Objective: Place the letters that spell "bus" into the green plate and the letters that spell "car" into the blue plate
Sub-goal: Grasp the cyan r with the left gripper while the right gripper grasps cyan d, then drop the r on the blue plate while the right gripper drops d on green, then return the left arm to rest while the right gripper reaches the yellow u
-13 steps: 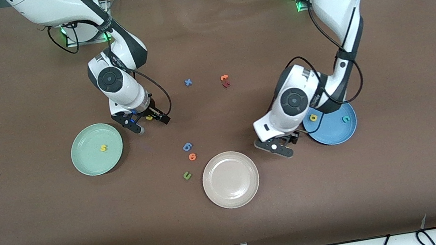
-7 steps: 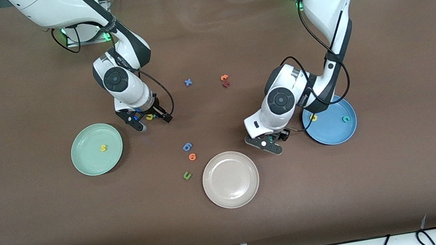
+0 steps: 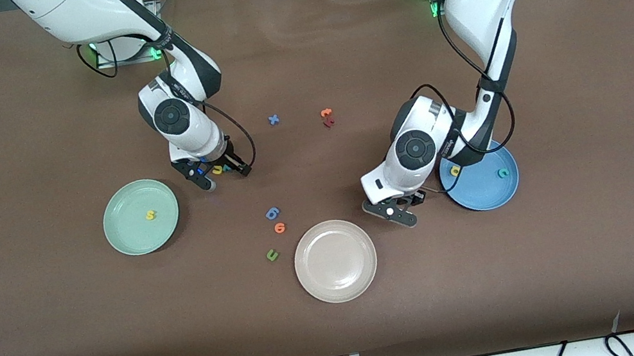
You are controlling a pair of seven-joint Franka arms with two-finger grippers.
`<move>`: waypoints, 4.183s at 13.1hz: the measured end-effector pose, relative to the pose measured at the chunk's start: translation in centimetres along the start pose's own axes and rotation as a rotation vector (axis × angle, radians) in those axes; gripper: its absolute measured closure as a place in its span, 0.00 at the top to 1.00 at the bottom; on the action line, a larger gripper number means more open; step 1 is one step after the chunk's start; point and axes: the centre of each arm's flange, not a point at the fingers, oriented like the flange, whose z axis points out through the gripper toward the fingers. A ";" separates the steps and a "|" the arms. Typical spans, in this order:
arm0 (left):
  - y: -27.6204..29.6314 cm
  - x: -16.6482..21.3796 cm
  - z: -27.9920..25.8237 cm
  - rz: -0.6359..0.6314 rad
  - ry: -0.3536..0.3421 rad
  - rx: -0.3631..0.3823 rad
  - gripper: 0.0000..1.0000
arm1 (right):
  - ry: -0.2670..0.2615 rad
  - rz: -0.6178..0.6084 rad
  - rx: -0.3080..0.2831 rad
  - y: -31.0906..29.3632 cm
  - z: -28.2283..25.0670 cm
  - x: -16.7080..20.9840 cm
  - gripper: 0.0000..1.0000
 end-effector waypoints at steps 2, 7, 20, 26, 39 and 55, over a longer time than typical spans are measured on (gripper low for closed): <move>0.0 0.0 0.0 0.000 0.000 0.000 0.46 | 0.001 -0.011 0.002 0.0 -0.1 0.0 0.47; 0.0 0.0 0.0 0.000 0.000 0.000 0.46 | 0.002 -0.027 0.002 0.0 -0.1 0.0 0.52; -4.3 0.2 -4.5 -0.060 -0.062 0.015 0.29 | 0.012 -0.062 -0.004 0.4 0.0 1.5 0.65; -15.9 -4.5 -9.0 -0.080 -0.244 0.001 0.29 | 0.021 -0.097 0.007 0.3 -0.6 1.8 0.28; -18.4 -6.8 -21.3 -0.101 -0.209 -0.012 1.00 | -0.111 -0.486 -0.250 7.6 -11.7 24.5 0.28; -17.6 -20.7 -44.1 -0.425 -0.085 0.038 1.00 | -0.126 -0.492 -0.166 -0.5 -9.9 13.9 1.00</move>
